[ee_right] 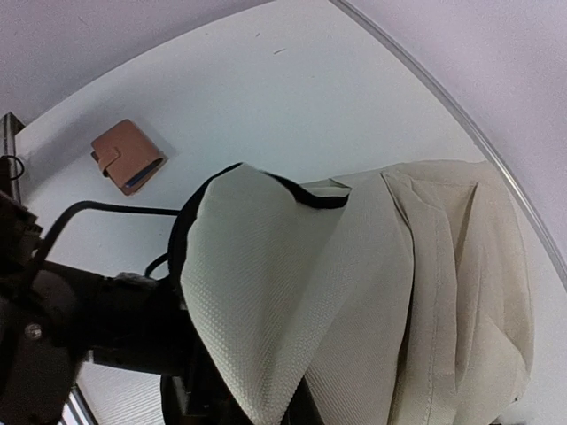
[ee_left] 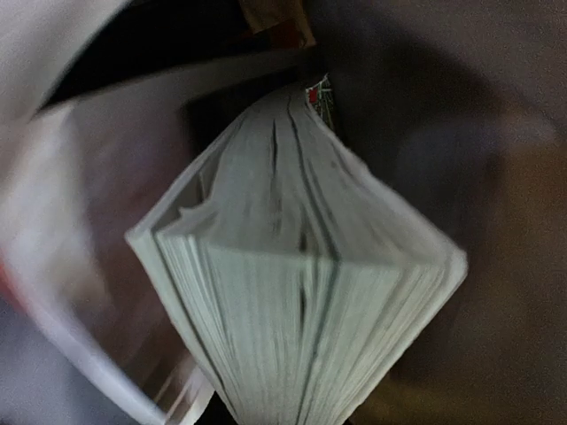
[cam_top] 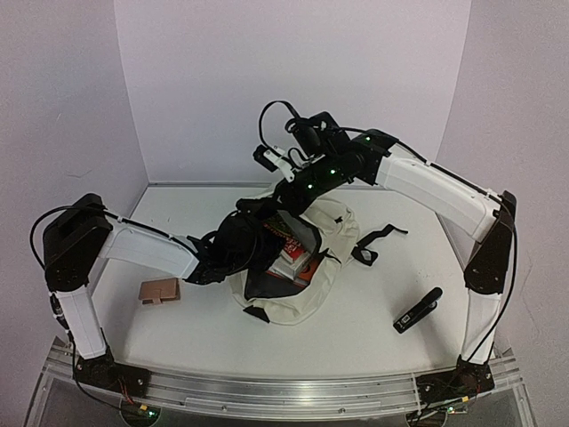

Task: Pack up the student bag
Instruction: Place the book in the student bag.

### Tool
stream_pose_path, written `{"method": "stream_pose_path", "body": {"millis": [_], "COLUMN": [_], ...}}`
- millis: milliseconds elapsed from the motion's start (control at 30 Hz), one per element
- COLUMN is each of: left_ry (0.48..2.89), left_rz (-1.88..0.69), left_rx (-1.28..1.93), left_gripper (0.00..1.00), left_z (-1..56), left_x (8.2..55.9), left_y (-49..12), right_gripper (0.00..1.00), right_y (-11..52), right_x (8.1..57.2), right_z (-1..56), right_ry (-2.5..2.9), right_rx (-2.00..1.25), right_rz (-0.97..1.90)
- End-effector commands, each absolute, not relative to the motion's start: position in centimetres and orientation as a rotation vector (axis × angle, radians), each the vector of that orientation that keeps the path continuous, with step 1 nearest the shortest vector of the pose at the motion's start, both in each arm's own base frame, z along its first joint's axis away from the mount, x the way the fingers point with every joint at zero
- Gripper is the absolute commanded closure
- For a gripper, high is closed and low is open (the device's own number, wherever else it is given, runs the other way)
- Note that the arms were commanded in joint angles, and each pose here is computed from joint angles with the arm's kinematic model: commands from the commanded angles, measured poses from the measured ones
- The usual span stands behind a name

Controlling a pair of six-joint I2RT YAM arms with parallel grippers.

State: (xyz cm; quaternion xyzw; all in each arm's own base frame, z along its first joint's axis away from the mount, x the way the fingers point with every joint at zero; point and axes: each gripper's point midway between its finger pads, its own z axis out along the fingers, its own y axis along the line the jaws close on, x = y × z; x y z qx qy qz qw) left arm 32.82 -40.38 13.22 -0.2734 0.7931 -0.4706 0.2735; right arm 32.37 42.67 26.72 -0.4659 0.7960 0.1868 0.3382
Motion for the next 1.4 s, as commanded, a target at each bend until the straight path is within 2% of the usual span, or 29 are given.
{"method": "stream_pose_path", "body": {"millis": [0,100,167,233,400,667,867,1067,1133,1267,1367], "left_ry": [2.019,2.054,2.077,2.106,2.158,2.209,2.267,2.261,2.262,2.238,2.217], "left_rz": [-1.370,-1.330,-1.299,-1.261,-1.163,-1.146,-1.131,-1.131,-1.164,-1.255,-1.273], "left_rx": [-0.664,-0.638,-0.652,-0.674,-0.699,-0.740,-0.713,-0.620,-0.596,-0.583,-0.522], "left_gripper": [0.93,0.66,0.55,0.48,0.40,0.50,0.44,0.47,0.52,0.72,0.75], "left_z": [17.5,17.6,17.5,17.1,16.6,14.4,12.2,11.3,10.7,10.4,11.4], "left_x": [36.0,35.4,34.6,33.9,31.8,29.7,28.7,29.9,31.0,32.8,33.6], "left_y": [-41.5,-41.3,-40.6,-39.9,-38.1,-36.8,-36.5,-38.1,-39.1,-40.2,-41.0], "right_gripper": [1.00,1.00,1.00,1.00,1.00,1.00,1.00,1.00,1.00,1.00,1.00], "right_y": [43.9,43.3,42.6,42.1,41.5,41.6,41.8,42.2,42.3,42.3,42.2], "right_x": [30.4,32.1,33.8,34.9,36.0,35.2,33.5,31.8,31.4,30.8,30.2], "right_z": [31.3,30.9,30.7,30.6,31.0,30.9,29.7,27.5,27.0,26.2,25.1], "right_ry": [1.961,1.988,2.016,2.027,2.027,2.031,2.062,2.119,2.134,2.156,2.188], "right_rx": [-1.202,-1.153,-1.103,-1.072,-1.040,-1.059,-1.106,-1.153,-1.162,-1.178,-1.188], "right_rz": [0.661,0.630,0.623,0.607,0.591,0.640,0.730,0.833,0.860,0.893,0.914]}}
